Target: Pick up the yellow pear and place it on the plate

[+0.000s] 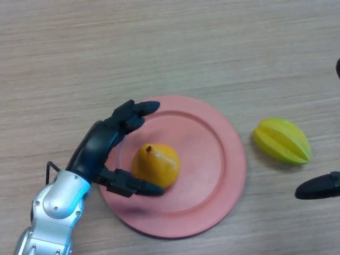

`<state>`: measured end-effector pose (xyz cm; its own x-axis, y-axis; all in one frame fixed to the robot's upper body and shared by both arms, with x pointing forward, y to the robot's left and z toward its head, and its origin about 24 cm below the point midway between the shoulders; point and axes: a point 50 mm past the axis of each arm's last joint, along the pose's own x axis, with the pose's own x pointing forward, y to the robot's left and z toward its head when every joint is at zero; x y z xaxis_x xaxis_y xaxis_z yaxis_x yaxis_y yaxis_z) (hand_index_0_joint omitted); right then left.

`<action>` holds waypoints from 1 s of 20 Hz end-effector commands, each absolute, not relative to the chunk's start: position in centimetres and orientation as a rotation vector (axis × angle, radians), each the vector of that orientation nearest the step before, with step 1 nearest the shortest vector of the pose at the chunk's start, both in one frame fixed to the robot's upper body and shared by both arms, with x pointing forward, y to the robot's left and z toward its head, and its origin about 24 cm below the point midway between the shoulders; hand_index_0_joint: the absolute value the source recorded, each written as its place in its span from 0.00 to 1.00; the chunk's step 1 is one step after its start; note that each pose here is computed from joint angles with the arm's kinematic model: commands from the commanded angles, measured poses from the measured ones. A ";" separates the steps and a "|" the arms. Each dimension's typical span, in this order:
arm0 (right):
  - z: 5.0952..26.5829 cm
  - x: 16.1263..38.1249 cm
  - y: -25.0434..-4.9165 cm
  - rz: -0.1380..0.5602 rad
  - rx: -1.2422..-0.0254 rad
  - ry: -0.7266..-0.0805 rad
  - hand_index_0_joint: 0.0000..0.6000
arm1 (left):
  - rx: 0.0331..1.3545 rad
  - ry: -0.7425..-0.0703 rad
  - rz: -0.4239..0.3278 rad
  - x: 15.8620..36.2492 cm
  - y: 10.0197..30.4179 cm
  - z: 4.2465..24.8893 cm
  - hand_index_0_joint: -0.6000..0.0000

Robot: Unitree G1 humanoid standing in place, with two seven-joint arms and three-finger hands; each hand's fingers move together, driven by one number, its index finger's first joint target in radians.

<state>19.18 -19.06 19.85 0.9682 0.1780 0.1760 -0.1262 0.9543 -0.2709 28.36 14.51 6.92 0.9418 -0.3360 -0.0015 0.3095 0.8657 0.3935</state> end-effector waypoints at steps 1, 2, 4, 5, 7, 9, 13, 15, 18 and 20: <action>22.9 17.9 -19.8 0.102 -0.356 -0.427 0.00 | 0.441 -0.250 -0.305 28.7 15.0 10.7 1.00; 23.0 17.9 -19.9 0.100 -0.361 -0.432 0.00 | 0.400 -0.257 -0.285 28.6 15.2 11.3 1.00; 22.7 17.7 -19.9 0.103 -0.361 -0.432 0.00 | 0.369 -0.260 -0.263 28.0 15.9 12.5 1.00; 22.6 17.7 -20.0 0.101 -0.362 -0.431 0.00 | 0.342 -0.256 -0.245 27.7 16.2 13.1 1.00; 22.5 17.9 -20.4 0.090 -0.388 -0.437 0.00 | 0.277 -0.272 -0.200 26.9 17.2 14.9 1.00; 22.6 17.9 -20.6 0.085 -0.403 -0.444 0.00 | 0.225 -0.283 -0.152 26.4 18.8 16.3 1.00; 21.9 18.5 -21.1 0.084 -0.419 -0.441 0.00 | 0.162 -0.331 -0.064 25.0 21.9 18.2 1.00; 21.5 19.0 -21.2 0.094 -0.400 -0.431 0.00 | 0.164 -0.326 -0.017 24.6 23.7 18.3 1.00; 20.8 19.8 -21.4 0.109 -0.370 -0.403 0.00 | 0.204 -0.339 0.026 24.1 25.3 18.9 1.00; 20.3 20.3 -21.4 0.111 -0.381 -0.390 0.00 | 0.228 -0.387 0.049 24.1 26.2 19.3 1.00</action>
<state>21.20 -21.48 17.40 0.9745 0.1584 0.1591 -0.1052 0.9483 -0.2995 25.29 24.52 14.97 0.9906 -0.0227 0.1348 0.0037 0.9902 0.1398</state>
